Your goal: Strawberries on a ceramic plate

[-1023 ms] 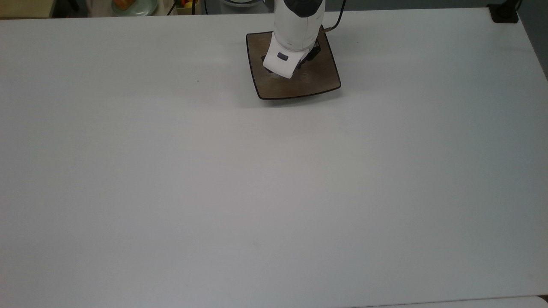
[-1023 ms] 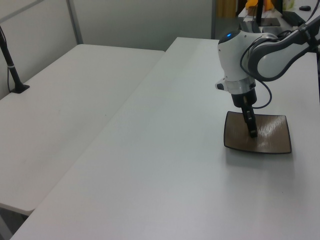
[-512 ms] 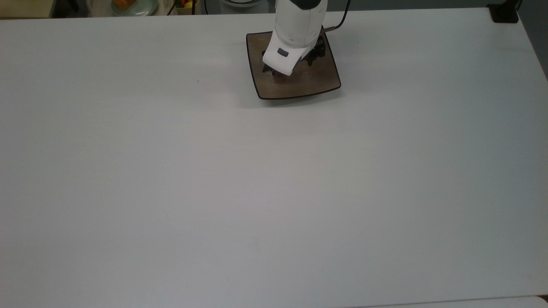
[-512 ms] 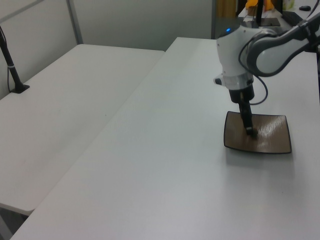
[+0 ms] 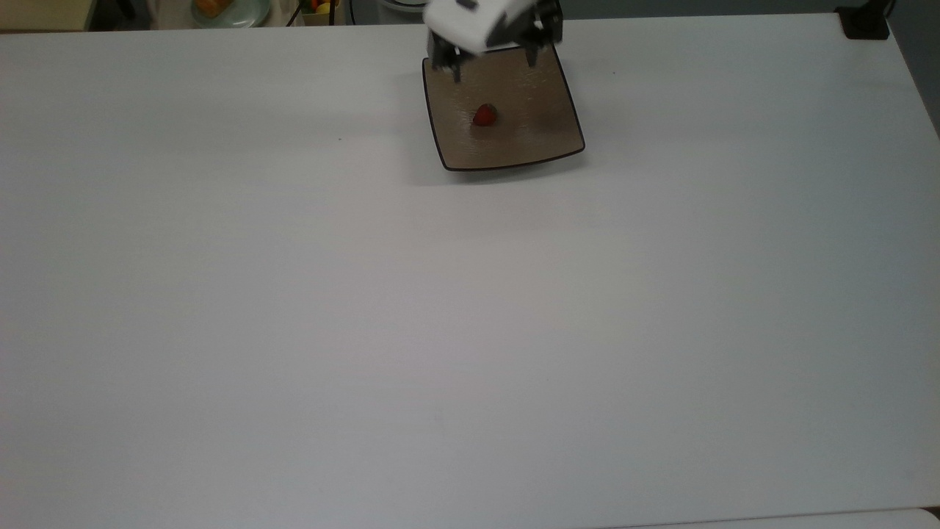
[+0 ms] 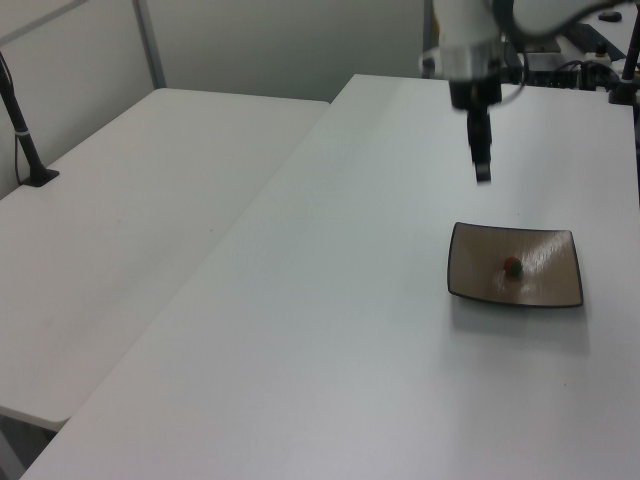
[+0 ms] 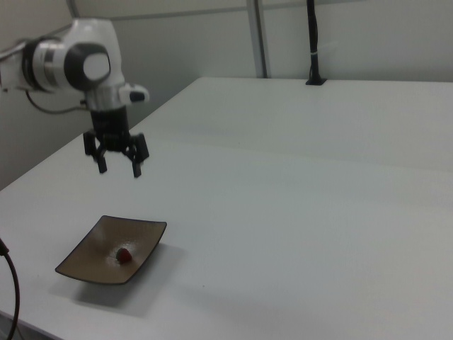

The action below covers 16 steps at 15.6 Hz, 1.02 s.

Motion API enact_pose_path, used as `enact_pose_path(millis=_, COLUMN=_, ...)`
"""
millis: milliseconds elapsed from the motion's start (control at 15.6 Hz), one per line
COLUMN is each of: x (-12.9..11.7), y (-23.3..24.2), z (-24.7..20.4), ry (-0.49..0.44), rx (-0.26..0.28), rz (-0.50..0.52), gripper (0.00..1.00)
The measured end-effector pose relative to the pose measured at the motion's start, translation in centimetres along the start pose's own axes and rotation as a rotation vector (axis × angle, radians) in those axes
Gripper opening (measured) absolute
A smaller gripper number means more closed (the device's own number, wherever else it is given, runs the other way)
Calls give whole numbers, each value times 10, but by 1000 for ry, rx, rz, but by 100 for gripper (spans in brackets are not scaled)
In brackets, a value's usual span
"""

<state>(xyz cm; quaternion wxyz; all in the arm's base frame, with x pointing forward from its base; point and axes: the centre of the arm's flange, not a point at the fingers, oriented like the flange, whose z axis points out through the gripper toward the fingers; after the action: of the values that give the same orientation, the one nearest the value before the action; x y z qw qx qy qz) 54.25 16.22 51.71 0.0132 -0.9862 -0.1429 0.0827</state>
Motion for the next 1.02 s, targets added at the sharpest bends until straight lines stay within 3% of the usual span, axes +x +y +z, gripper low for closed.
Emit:
enact_pose_path(millis=320, x=-27, y=37, z=-80, ry=102, rx=3, rz=68, gripper=100)
enact_pose_path(millis=576, x=-42, y=47, z=-105, ry=160, rx=4, rz=88, gripper=100)
enact_pose_path(millis=895, x=-20, y=44, z=-102, ry=289, rx=15, rz=82, gripper=100)
enact_pose_path(millis=1023, x=-11, y=38, z=-91, ry=293, rx=13, rz=71, gripper=100)
